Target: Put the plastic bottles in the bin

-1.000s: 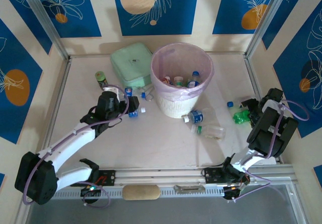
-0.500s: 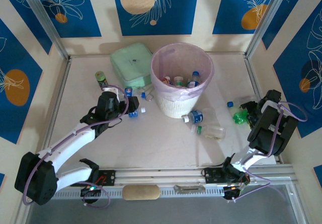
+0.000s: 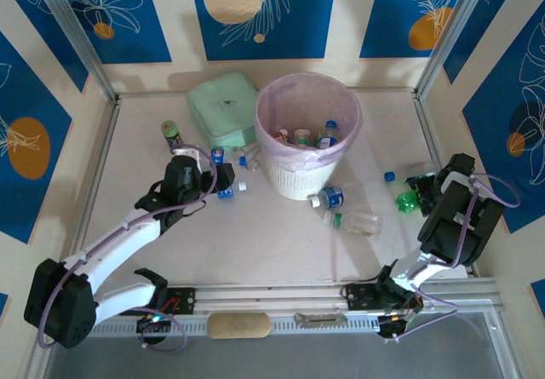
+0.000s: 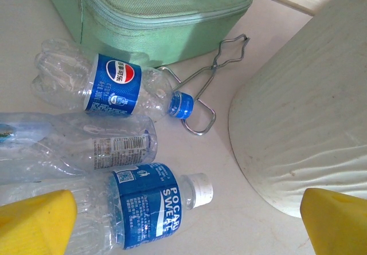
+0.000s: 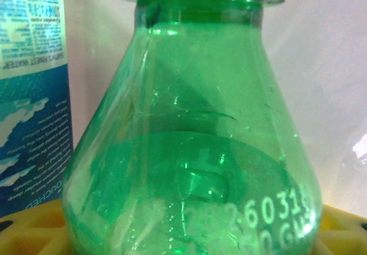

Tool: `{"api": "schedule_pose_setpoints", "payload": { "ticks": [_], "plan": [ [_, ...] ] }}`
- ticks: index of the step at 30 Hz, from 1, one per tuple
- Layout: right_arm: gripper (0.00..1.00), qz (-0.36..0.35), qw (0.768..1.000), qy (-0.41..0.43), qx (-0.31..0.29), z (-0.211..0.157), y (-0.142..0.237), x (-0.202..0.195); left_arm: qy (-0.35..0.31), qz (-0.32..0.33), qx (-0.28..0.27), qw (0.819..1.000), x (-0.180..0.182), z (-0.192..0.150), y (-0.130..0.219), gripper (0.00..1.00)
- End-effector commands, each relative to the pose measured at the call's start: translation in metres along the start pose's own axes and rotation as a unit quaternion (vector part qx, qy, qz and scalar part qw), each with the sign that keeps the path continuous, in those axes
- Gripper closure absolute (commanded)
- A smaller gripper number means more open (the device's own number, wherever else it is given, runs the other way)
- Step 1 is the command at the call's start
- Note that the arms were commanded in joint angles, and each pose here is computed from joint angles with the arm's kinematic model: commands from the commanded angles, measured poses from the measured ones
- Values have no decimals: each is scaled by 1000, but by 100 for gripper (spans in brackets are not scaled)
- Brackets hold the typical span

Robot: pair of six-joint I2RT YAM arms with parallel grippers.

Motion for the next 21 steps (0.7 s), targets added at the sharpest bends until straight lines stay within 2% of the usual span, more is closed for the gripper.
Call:
{"api": "schedule_pose_setpoints", "payload": {
  "ticks": [1, 5, 11, 16, 21],
  "plan": [
    [40, 27, 1000, 16, 3, -7, 11, 9, 8, 5, -11, 1000, 4, 4, 0, 0],
    [40, 54, 998, 34, -14, -10, 36, 20, 10, 7, -12, 1000, 5, 4, -3, 0],
    [42, 153, 983, 99, -29, -22, 89, 60, 26, 2, -10, 1000, 4, 4, -10, 0],
    [43, 225, 959, 160, -61, -36, 143, 100, 39, -7, -5, 999, 2, 5, -15, 0],
    [44, 314, 920, 221, -78, -59, 208, 149, 45, -11, -1, 999, 1, 4, -17, 0]
  ]
}}
Point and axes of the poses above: each hand's point on the last joint's axis, 136 mm out from that joint toward the fingers, its own y axis back along the fingers, its own x axis along the line the jaws close on, z = x × y, the point moved 2 cm from there along y, back along the fingers, and after that the axes turned 1 degree about y, right-handed, at the moved point
